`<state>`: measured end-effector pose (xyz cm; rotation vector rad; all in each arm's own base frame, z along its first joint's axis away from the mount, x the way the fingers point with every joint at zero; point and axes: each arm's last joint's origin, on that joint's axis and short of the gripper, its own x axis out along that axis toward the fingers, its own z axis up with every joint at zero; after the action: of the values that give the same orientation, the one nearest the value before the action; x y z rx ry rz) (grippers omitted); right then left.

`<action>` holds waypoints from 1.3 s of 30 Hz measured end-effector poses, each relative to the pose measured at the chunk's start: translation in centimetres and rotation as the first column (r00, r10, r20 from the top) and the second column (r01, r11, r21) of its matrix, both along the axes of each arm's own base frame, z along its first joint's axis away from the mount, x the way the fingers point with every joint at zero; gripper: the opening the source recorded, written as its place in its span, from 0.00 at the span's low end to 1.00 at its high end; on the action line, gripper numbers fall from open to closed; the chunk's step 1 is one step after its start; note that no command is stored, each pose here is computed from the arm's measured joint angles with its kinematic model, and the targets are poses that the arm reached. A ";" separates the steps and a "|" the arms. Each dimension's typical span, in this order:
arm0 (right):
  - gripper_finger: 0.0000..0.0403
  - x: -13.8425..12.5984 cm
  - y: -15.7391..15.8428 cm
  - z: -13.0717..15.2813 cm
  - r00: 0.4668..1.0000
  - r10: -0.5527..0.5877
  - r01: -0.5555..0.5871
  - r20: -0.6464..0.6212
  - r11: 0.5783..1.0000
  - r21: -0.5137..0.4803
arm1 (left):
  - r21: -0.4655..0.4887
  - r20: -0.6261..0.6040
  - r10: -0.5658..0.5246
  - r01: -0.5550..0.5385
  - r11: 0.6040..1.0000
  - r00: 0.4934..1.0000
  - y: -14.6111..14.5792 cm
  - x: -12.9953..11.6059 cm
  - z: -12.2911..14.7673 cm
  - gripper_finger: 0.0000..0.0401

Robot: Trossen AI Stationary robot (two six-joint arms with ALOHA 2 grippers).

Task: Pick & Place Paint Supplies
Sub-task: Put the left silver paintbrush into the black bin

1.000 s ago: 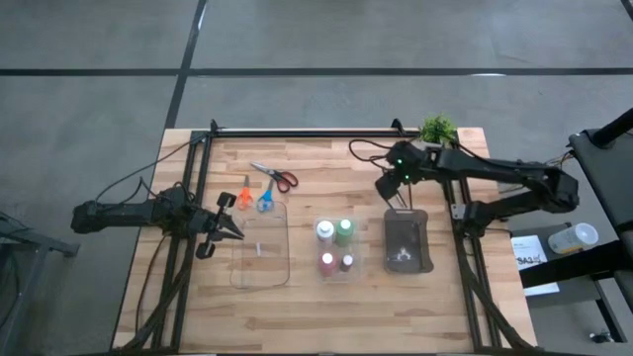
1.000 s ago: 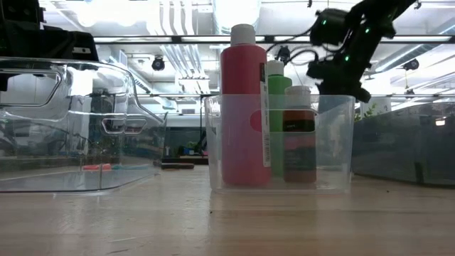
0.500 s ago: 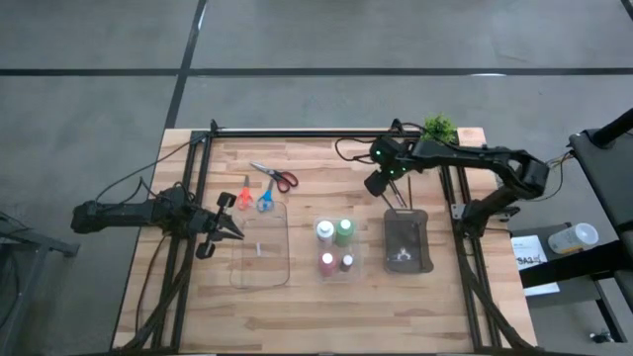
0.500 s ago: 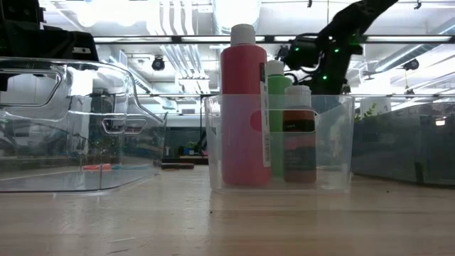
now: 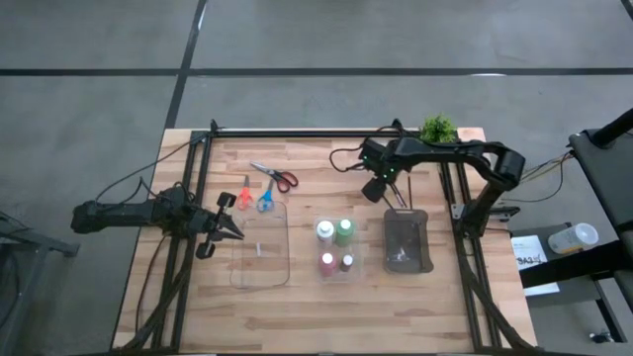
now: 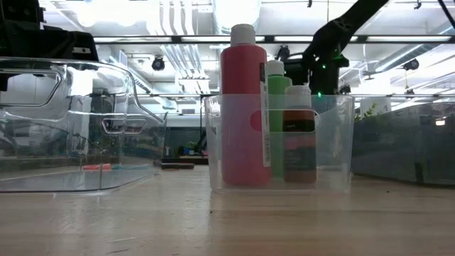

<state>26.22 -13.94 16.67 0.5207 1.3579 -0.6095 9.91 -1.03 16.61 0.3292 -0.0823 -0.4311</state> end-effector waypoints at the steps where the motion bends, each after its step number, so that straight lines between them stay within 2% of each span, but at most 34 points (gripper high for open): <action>1: 0.44 -0.1 0.1 -0.2 1.000 0.000 0.000 -0.006 1.000 0.003 | 0.000 0.000 0.000 0.000 1.000 1.000 0.0 0.0 0.0 0.09; 12: 0.44 -1.0 0.5 -2.2 1.000 -0.002 0.002 0.015 1.000 -0.013 | 0.000 0.000 0.000 0.000 1.000 1.000 0.0 0.0 0.0 0.09; 19: 0.44 -1.2 -0.1 -2.4 0.999 -0.023 0.024 0.033 0.999 -0.028 | 0.000 0.000 0.000 0.000 1.000 1.000 0.0 0.0 0.0 0.09; 28: 0.44 -1.1 -0.2 -3.5 0.999 -0.025 0.023 0.028 0.999 0.041 | 0.000 0.000 0.000 0.000 1.000 1.000 0.0 0.0 0.0 0.09; 36: 0.44 -1.0 -0.2 -3.7 0.999 -0.038 0.038 0.025 0.999 0.033 | 0.000 0.000 0.000 0.000 1.000 1.000 0.0 0.0 0.0 0.09; 39: 0.40 -0.9 -0.1 -3.8 0.999 -0.050 0.049 0.022 0.998 0.025 | 0.000 0.000 0.000 0.000 1.000 1.000 0.0 0.0 0.0 0.09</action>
<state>25.29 -14.08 12.91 0.5805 1.3352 -0.6264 9.91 -1.03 16.61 0.3292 -0.0823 -0.4311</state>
